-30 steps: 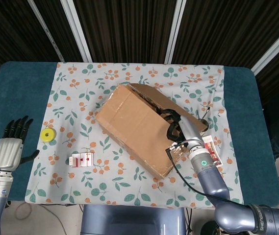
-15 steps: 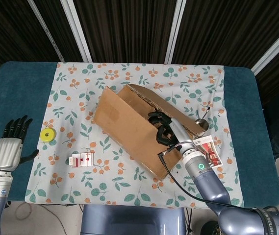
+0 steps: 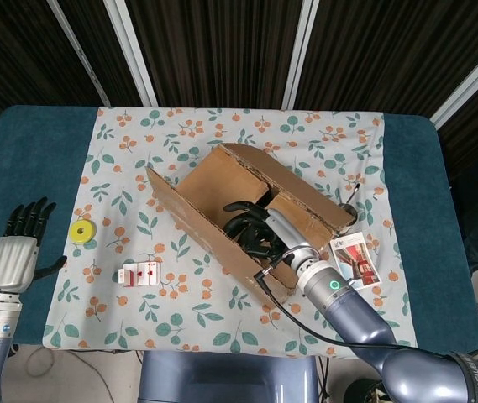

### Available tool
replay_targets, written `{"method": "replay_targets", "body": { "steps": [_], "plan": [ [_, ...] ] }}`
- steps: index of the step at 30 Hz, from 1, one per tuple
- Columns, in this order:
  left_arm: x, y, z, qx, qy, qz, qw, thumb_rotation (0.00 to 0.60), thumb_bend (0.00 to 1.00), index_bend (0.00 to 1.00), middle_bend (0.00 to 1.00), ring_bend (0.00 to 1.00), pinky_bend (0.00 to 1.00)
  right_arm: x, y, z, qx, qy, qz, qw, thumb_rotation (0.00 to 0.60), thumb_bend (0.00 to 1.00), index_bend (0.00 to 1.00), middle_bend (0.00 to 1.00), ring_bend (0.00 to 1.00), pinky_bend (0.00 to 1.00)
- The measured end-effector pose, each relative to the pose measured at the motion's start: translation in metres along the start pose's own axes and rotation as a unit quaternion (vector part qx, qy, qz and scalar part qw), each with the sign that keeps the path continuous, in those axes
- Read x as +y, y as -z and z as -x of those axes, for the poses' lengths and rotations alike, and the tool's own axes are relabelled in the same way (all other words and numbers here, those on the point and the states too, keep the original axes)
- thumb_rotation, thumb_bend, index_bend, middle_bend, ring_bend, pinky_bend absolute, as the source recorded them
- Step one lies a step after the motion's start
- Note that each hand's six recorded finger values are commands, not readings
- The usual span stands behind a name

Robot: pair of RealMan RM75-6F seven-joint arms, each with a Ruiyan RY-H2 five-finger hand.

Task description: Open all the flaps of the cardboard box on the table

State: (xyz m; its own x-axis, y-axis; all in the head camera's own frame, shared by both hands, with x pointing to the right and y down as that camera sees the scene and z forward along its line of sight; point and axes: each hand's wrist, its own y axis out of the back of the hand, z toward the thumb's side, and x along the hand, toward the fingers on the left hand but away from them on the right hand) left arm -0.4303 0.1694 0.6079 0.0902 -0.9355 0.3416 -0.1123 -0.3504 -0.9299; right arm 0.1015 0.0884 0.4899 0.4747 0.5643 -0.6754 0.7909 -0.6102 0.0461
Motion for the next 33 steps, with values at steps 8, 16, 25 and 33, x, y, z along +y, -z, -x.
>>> {"method": "replay_targets", "body": {
  "steps": [8,16,25,33],
  "plan": [
    [-0.001,0.001,0.000,0.000,0.001,0.000,1.0000,0.600,0.16,0.00,0.00,0.00,0.00,-0.013,-0.002,-0.003,-0.009,-0.040,0.013,0.9991,0.600,0.92,0.22,0.35,0.48,0.57],
    [-0.001,0.001,0.000,0.001,0.001,-0.001,1.0000,0.600,0.16,0.00,0.00,0.00,0.00,-0.032,-0.005,-0.009,-0.017,-0.100,0.028,0.9944,0.600,0.92,0.22,0.34,0.48,0.57],
    [0.000,0.002,0.000,0.001,0.000,-0.001,1.0000,0.600,0.16,0.00,0.00,0.00,0.00,-0.042,0.013,-0.012,-0.040,-0.128,0.027,0.9906,0.600,0.92,0.22,0.33,0.47,0.57],
    [-0.001,0.002,0.000,0.002,0.005,-0.002,1.0000,0.600,0.16,0.00,0.00,0.00,0.00,-0.030,0.025,-0.008,-0.027,-0.095,-0.025,0.9948,0.600,0.75,0.21,0.26,0.39,0.40]
  ]
}}
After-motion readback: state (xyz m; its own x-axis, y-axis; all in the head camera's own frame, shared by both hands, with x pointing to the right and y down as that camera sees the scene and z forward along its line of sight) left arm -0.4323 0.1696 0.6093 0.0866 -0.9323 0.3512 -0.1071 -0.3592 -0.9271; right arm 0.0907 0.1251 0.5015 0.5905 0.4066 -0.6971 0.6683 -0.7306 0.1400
